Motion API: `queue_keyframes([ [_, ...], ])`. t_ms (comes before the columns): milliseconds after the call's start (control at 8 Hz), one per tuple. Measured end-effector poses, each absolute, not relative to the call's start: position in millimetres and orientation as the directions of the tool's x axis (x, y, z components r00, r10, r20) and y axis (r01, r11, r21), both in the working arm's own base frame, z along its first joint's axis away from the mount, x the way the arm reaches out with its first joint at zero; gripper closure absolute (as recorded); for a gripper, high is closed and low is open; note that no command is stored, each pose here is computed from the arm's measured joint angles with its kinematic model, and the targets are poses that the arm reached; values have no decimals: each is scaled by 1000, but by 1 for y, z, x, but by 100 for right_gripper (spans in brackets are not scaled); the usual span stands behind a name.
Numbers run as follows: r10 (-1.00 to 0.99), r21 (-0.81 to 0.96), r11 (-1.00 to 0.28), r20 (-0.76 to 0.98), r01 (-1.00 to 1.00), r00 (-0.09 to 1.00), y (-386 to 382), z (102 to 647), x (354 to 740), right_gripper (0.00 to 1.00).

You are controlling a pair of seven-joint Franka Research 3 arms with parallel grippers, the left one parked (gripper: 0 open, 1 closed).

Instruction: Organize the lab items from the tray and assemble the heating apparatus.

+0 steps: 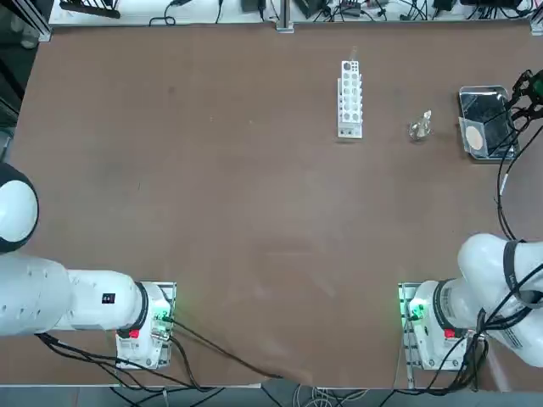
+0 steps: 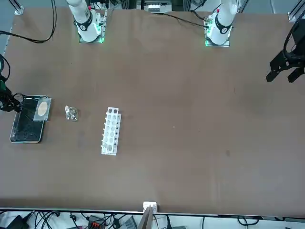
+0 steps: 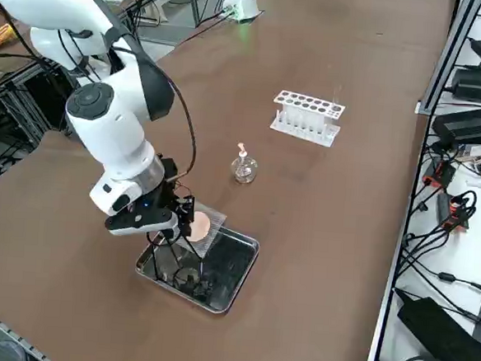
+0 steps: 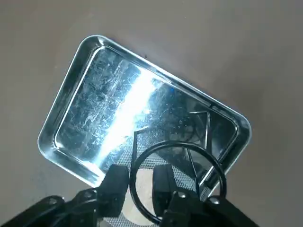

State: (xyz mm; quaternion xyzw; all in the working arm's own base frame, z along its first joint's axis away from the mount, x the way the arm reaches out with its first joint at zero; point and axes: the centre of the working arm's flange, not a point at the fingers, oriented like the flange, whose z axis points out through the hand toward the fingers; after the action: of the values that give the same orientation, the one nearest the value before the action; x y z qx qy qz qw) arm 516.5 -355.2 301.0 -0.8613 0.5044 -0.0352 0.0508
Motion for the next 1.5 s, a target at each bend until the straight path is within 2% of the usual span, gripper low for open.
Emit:
queue_keyframes([
  [500,-872,-127,-488,14,-864,490,-354,301,518,73],
  [750,-871,-128,-489,15,-863,491,-354,301,518,81],
  [1500,-868,-134,-494,19,-859,497,-350,302,522,89],
])
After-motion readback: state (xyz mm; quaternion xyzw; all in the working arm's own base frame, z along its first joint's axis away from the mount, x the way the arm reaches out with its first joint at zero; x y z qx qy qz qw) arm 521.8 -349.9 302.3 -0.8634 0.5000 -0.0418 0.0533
